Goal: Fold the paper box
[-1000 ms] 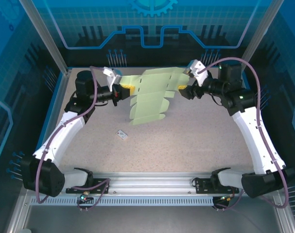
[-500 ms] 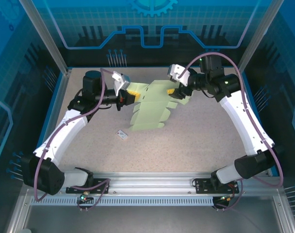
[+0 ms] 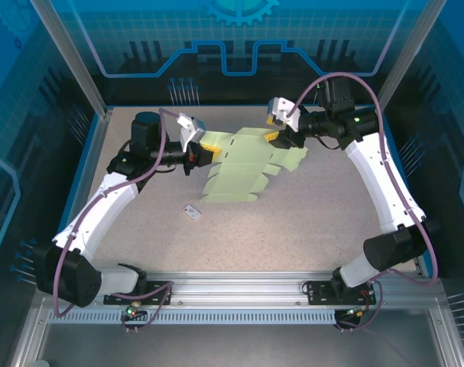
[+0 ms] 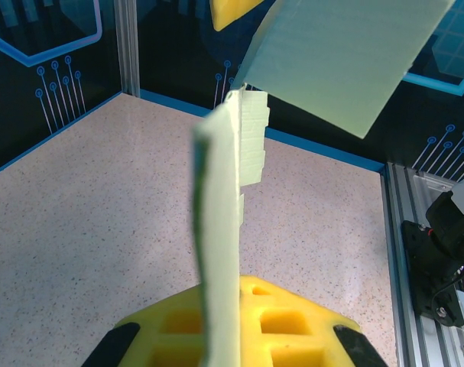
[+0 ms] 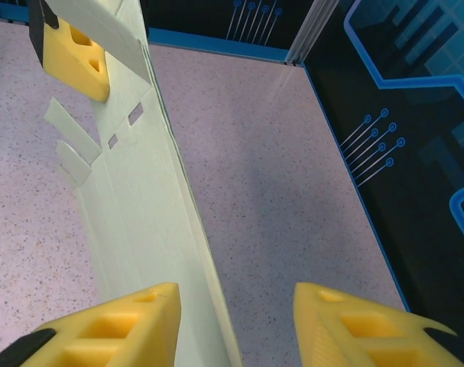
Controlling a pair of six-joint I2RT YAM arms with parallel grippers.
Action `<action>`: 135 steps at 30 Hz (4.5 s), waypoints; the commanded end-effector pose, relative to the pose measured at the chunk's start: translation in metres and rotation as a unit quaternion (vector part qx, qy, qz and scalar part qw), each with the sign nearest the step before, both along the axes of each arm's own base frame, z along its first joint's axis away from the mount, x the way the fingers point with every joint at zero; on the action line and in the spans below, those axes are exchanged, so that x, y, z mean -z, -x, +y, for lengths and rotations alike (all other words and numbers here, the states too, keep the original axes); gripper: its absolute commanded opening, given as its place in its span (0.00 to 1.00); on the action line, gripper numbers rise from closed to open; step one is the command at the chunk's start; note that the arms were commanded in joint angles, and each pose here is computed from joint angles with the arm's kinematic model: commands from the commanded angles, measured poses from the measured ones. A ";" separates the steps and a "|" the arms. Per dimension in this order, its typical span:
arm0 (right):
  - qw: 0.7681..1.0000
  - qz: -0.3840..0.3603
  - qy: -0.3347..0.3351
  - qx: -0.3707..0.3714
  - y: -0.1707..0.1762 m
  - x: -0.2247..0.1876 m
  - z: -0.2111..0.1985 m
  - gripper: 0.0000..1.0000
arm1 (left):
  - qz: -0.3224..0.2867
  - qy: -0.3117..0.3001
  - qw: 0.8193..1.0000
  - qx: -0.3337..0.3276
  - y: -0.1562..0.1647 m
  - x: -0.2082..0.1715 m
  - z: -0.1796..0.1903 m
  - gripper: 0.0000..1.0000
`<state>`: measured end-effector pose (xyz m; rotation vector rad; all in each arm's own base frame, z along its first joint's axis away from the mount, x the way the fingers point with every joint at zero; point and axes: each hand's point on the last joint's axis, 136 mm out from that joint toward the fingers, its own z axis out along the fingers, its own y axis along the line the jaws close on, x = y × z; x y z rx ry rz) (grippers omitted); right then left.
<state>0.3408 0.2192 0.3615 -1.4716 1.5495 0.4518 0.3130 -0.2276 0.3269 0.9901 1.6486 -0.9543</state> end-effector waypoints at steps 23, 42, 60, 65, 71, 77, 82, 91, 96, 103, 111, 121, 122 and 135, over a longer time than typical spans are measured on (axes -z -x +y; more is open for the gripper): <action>0.996 0.083 -0.032 -0.005 0.015 0.010 -0.003 0.02 | -0.036 0.009 0.999 0.004 0.001 -0.010 -0.003 0.26; 0.964 0.244 -0.104 0.037 0.060 0.031 -0.004 0.00 | -0.048 0.025 0.998 -0.034 -0.013 0.013 0.002 0.65; 0.958 0.260 -0.113 0.038 0.053 0.038 -0.003 0.00 | -0.004 0.048 0.999 0.017 -0.002 0.013 -0.008 0.32; 0.960 0.252 -0.107 0.053 0.047 0.039 -0.006 0.00 | 0.000 0.051 0.999 0.019 0.001 0.011 -0.008 0.19; 0.974 0.190 -0.056 0.110 0.032 0.050 -0.011 0.05 | 0.020 0.071 0.997 0.019 0.005 0.004 -0.009 0.03; 0.985 0.040 0.008 0.166 0.020 0.053 -0.005 0.07 | 0.082 0.086 0.993 -0.016 -0.003 0.001 -0.007 0.00; 0.977 -0.066 0.040 0.201 0.014 0.058 0.001 0.08 | 0.118 0.104 0.987 -0.032 -0.006 -0.004 -0.006 0.00; 0.946 -0.179 0.085 0.254 0.004 0.069 0.007 0.08 | 0.161 0.138 0.976 -0.050 -0.013 -0.013 -0.007 0.00; 0.932 -0.219 0.103 0.268 0.002 0.079 0.017 0.08 | 0.184 0.151 0.970 -0.054 -0.020 -0.008 -0.008 0.00; 0.927 -0.223 0.121 0.275 0.001 0.096 0.023 0.07 | 0.199 0.151 0.966 -0.060 -0.024 0.003 -0.009 0.00; 0.966 -0.101 0.066 0.229 0.013 0.098 0.016 0.07 | 0.200 0.121 0.970 -0.074 -0.026 0.025 -0.007 0.00; 0.976 0.131 0.017 0.171 0.034 0.101 0.005 0.05 | 0.192 0.093 0.973 -0.083 -0.031 0.050 -0.006 0.03; 0.974 0.149 0.014 0.168 0.034 0.103 0.005 0.05 | 0.194 0.091 0.973 -0.084 -0.032 0.053 -0.006 0.04; 0.926 0.309 0.057 0.211 0.014 0.176 -0.011 0.04 | 0.236 0.042 0.958 -0.155 -0.061 0.115 0.003 0.35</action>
